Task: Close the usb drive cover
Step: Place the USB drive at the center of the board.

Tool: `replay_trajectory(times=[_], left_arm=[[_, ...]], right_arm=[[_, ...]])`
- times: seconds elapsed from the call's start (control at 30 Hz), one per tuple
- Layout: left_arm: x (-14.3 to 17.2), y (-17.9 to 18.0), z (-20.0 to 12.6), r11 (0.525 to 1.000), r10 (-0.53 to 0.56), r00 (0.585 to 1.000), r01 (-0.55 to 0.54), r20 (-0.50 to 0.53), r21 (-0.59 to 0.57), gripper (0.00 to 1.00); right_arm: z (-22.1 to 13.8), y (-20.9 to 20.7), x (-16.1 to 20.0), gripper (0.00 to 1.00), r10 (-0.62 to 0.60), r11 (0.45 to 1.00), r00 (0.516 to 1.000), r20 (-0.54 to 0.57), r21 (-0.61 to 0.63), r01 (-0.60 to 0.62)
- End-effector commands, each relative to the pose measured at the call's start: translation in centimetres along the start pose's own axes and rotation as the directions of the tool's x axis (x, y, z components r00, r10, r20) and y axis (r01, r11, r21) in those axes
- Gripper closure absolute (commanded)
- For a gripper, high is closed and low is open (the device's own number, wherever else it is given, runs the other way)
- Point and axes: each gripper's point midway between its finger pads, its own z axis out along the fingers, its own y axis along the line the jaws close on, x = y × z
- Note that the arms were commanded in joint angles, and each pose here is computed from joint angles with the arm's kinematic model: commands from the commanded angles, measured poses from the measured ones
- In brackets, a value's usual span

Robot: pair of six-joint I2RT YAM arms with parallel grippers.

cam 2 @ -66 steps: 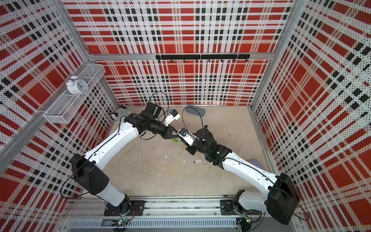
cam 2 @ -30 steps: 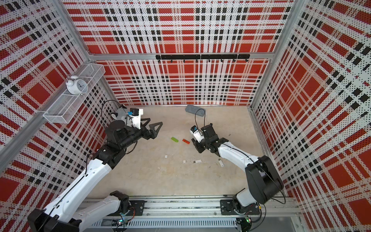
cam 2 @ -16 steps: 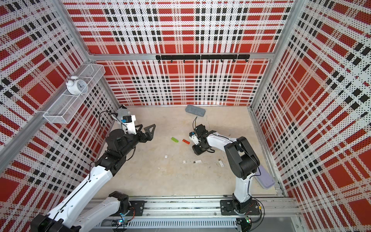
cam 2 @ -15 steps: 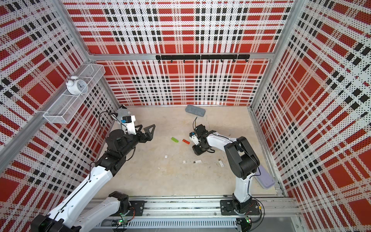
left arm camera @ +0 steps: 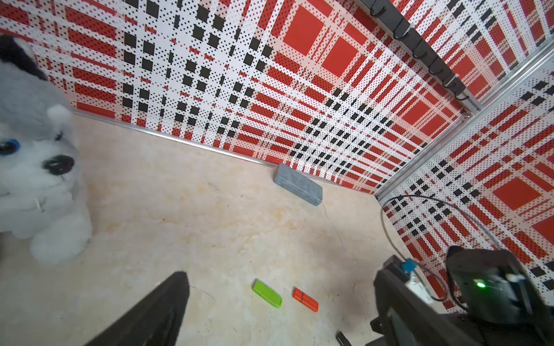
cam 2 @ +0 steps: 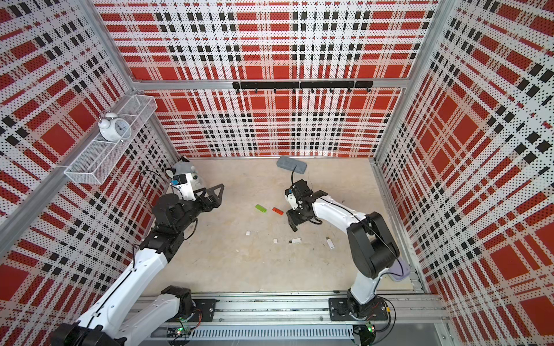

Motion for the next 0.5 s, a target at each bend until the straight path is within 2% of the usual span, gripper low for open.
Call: replay_trajectory(times=[0.0,0.13,0.27,0.47], left_arm=[[0.1,1.0,0.0,0.999,-0.030,0.999,0.031,0.026,-0.025,0.02],[0.3,1.4,0.0,0.999,-0.032,0.999,0.033,0.024,-0.041,0.02],[-0.2,2.0,-0.4,0.997,-0.023,0.998,0.027,0.052,-0.076,0.02],[-0.1,2.6,-0.5,0.996,-0.029,0.998,0.033,0.055,-0.083,0.02]], right_arm=[[-0.6,3.8,-0.9,0.46,0.097,0.995,0.993,0.069,-0.041,-0.094],[0.1,5.7,0.1,0.46,0.172,0.984,0.981,0.085,0.026,-0.175],[0.5,7.0,1.1,0.46,0.265,0.963,0.959,0.102,0.021,-0.268],[2.7,7.7,3.8,0.46,0.275,0.957,0.962,-0.009,0.104,-0.272]])
